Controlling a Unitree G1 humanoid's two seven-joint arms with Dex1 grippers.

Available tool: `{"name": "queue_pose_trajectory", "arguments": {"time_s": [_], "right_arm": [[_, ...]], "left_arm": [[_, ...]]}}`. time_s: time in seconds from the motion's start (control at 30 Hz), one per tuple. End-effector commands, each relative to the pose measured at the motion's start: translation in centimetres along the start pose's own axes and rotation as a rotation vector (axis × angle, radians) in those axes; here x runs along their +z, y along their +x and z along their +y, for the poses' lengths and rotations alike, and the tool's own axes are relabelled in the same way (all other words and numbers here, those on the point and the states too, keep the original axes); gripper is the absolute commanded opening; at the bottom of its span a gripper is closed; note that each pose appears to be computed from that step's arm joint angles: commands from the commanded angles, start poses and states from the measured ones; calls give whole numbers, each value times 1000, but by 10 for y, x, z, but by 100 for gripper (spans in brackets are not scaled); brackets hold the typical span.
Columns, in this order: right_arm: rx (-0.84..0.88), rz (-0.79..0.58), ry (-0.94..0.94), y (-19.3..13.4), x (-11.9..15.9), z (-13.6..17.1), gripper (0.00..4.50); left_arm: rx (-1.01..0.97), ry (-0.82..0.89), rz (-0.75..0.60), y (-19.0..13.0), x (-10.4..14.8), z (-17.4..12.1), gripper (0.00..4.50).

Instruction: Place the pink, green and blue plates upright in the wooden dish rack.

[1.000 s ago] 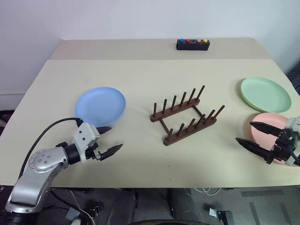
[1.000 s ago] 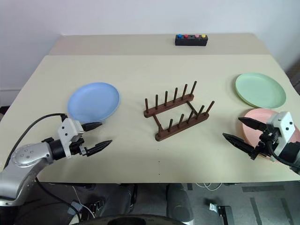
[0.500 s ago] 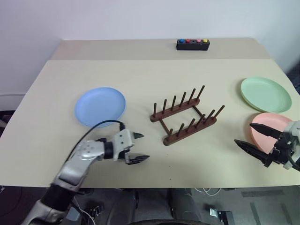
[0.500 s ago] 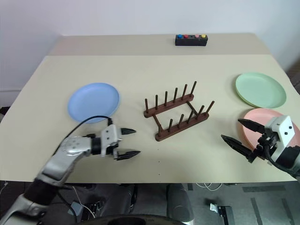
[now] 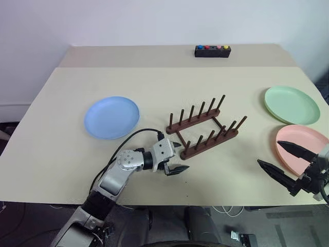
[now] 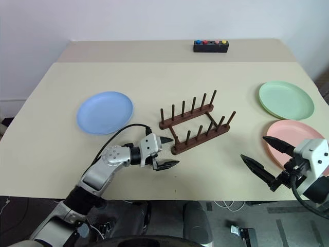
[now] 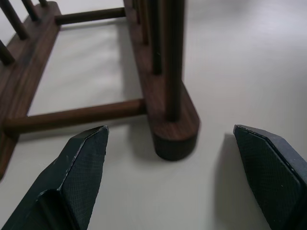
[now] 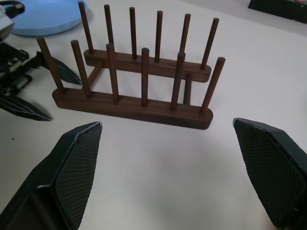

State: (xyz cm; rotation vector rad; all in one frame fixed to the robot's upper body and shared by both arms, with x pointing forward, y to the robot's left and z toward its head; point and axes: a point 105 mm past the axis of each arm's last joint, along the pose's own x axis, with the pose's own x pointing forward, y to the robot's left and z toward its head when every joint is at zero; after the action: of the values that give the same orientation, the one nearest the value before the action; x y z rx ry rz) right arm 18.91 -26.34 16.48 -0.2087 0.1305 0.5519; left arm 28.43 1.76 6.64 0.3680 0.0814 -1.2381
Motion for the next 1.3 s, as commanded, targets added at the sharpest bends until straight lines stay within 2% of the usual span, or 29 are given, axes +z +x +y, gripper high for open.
{"name": "queue_pose_trajectory", "arguments": {"time_s": [0.03, 0.2, 0.23, 0.47, 0.7, 0.83, 1.1, 1.3], "right_arm": [[-2, -35, -15, 1, 8, 4, 450], [13, -51, -16, 9, 12, 12, 450], [19, -55, -16, 11, 13, 14, 450], [63, -79, 21, 18, 11, 27, 450], [137, -79, 67, 33, 4, 49, 450], [154, -62, 61, 38, 0, 50, 450], [141, -55, 53, 36, -1, 49, 450], [101, -59, 67, 27, -1, 57, 450]], "left_arm": [[20, -19, 63, 0, -17, 1, 351], [10, -1, 67, -6, -19, 2, 103], [0, 6, 67, -9, -20, 3, 76], [-90, 99, 59, -21, -16, 13, 75], [-163, 78, 30, -31, -9, 27, 75], [-210, 75, 27, -32, -7, 28, 75], [-239, 96, 4, -10, 3, 35, 75], [-299, 106, 1, 6, 1, 23, 75]]}}
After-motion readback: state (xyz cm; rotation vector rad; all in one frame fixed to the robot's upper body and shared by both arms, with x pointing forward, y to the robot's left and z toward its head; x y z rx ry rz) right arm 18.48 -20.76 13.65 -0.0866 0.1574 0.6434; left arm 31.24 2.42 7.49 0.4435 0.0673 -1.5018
